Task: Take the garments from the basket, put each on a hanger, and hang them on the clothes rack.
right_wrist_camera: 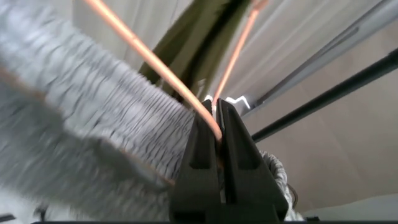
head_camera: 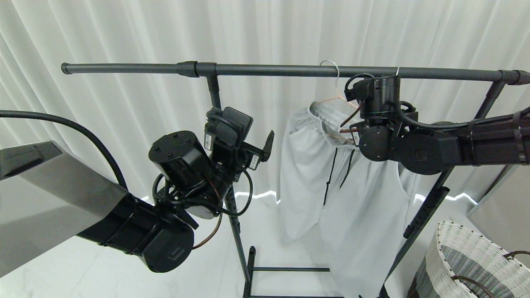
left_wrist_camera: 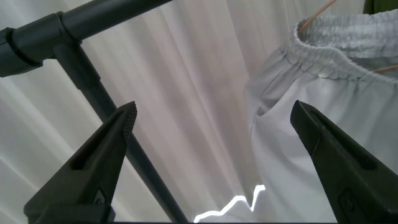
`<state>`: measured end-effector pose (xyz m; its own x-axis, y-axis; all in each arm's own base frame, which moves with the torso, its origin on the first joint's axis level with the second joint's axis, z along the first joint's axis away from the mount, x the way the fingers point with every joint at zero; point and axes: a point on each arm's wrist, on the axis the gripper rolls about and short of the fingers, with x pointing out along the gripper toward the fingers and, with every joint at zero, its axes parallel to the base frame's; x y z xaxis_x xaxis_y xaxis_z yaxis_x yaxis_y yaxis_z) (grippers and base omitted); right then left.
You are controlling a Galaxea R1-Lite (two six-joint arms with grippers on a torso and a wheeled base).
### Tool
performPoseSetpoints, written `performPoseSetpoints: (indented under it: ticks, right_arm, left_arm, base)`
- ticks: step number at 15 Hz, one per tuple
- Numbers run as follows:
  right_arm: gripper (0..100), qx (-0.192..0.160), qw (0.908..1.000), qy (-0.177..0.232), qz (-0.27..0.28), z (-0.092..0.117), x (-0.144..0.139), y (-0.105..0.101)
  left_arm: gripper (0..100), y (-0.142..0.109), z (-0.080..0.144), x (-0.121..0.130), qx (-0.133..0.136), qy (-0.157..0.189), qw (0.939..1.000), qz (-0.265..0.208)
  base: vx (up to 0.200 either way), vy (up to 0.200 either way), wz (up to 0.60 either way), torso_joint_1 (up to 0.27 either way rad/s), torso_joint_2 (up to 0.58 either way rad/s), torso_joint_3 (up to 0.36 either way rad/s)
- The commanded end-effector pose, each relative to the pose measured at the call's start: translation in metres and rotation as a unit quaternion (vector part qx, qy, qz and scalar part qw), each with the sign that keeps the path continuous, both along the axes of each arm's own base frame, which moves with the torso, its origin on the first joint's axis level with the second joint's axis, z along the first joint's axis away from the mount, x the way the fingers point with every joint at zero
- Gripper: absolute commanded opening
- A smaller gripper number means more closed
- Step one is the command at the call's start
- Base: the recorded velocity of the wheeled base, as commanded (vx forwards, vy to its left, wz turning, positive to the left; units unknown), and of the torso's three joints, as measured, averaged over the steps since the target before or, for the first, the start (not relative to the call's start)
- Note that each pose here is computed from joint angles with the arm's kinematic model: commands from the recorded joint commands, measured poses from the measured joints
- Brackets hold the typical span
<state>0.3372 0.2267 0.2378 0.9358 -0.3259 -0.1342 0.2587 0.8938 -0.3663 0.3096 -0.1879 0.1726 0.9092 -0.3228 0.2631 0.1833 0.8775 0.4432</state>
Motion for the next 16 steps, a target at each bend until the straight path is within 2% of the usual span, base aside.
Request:
performPoseSetpoints:
  ticks: [1, 5, 6, 7, 10, 12, 14, 16]
  right_arm:
    - [0, -0.003, 0.9999, 0.004, 0.012, -0.004, -0.005, 0.009]
    - [0, -0.004, 0.9991, 0.007, 0.041, -0.007, -0.018, 0.028]
    - [100, -0.001, 0.9986, 0.006, 0.052, -0.007, -0.022, 0.034]
    - [100, 0.006, 0.9983, 0.002, 0.058, -0.006, -0.025, 0.037]
    - [100, 0.056, 0.9940, -0.017, 0.092, -0.007, -0.047, 0.058]
    - [100, 0.083, 0.9876, -0.016, 0.132, -0.006, -0.069, 0.067]
    - [100, 0.099, 0.9775, -0.007, 0.186, -0.004, -0.095, 0.063]
    - [100, 0.106, 0.9703, -0.006, 0.217, -0.004, -0.115, 0.045]
  left_arm:
    - [100, 0.000, 0.000, 0.000, 0.000, 0.000, 1.0000, 0.000]
    - [100, 0.000, 0.000, 0.000, 0.000, 0.000, 1.0000, 0.000]
    - [100, 0.000, 0.001, 0.000, -0.001, -0.001, 1.0000, 0.000]
    - [100, 0.001, 0.000, 0.000, 0.000, 0.000, 1.0000, 0.001]
    - [100, 0.006, 0.000, 0.003, -0.001, 0.000, 1.0000, 0.009]
    - [100, 0.012, 0.000, 0.006, -0.001, 0.001, 0.9998, 0.018]
    - [100, 0.017, 0.000, 0.009, -0.002, 0.001, 0.9997, 0.025]
    - [100, 0.022, -0.001, 0.010, -0.003, 0.004, 0.9995, 0.031]
  base:
    - [0.000, 0.000, 0.00, 0.000, 0.00, 0.000]
    - [0.000, 0.000, 0.00, 0.000, 0.00, 0.000]
    - [0.000, 0.000, 0.00, 0.000, 0.00, 0.000]
    - [0.000, 0.000, 0.00, 0.000, 0.00, 0.000]
    - [0.000, 0.000, 0.00, 0.000, 0.00, 0.000]
    - [0.000, 0.000, 0.00, 0.000, 0.00, 0.000]
    - [0.000, 0.000, 0.00, 0.000, 0.00, 0.000]
    - [0.000, 0.000, 0.00, 0.000, 0.00, 0.000]
